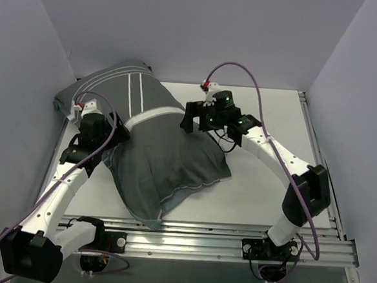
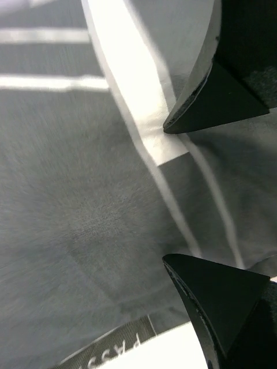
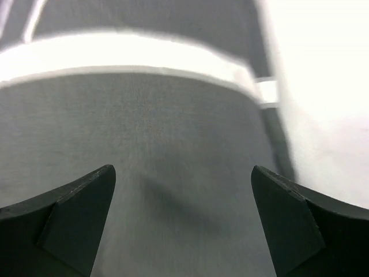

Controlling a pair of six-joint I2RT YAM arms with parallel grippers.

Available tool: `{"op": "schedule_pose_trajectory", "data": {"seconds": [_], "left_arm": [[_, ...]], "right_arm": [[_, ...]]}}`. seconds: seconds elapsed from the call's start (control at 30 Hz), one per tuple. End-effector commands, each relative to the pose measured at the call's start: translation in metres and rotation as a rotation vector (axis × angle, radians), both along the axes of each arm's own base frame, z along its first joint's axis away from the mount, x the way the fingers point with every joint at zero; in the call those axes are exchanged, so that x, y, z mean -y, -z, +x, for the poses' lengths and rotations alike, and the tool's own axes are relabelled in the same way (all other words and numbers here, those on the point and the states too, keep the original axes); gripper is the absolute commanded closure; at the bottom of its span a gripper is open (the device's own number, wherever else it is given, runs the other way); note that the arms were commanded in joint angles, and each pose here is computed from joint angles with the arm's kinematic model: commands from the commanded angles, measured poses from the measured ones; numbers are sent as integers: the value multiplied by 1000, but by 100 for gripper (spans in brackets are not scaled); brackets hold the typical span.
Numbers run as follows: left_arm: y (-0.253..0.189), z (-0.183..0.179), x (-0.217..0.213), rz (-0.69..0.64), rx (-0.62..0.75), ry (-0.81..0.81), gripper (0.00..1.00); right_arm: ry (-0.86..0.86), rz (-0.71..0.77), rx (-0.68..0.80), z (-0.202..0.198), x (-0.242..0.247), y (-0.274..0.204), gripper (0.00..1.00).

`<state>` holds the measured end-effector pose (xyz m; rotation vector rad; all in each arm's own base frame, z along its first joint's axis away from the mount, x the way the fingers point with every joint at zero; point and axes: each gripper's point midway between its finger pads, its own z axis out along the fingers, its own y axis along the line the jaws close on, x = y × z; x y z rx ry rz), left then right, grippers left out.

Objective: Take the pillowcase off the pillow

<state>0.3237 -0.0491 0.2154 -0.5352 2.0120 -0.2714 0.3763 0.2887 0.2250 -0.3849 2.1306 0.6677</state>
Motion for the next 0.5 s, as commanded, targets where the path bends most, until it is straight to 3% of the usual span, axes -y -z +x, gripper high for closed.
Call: {"op": "schedule_pose_trajectory", "data": {"seconds": [0.0,0.03,0.1,0.2,0.47], "left_arm": [[7,22,6,5,-22,32,6],[8,26,10,-4,-25,46,6],[25,34,16,-10,-79,72,6],[38,40,34,-35,-132,154,6],[66,21,124,-53,-226,427,6]], "right_arm": [[-212,34,-113,-17,-45,49,0],[-228,22,-188,-23,-49,79,1],[-302,73,-220,-40,-70,91,9],[-365,53,-244,-78,-84,107,10],[-467,133,-249,-207,-102,74,10]]}}
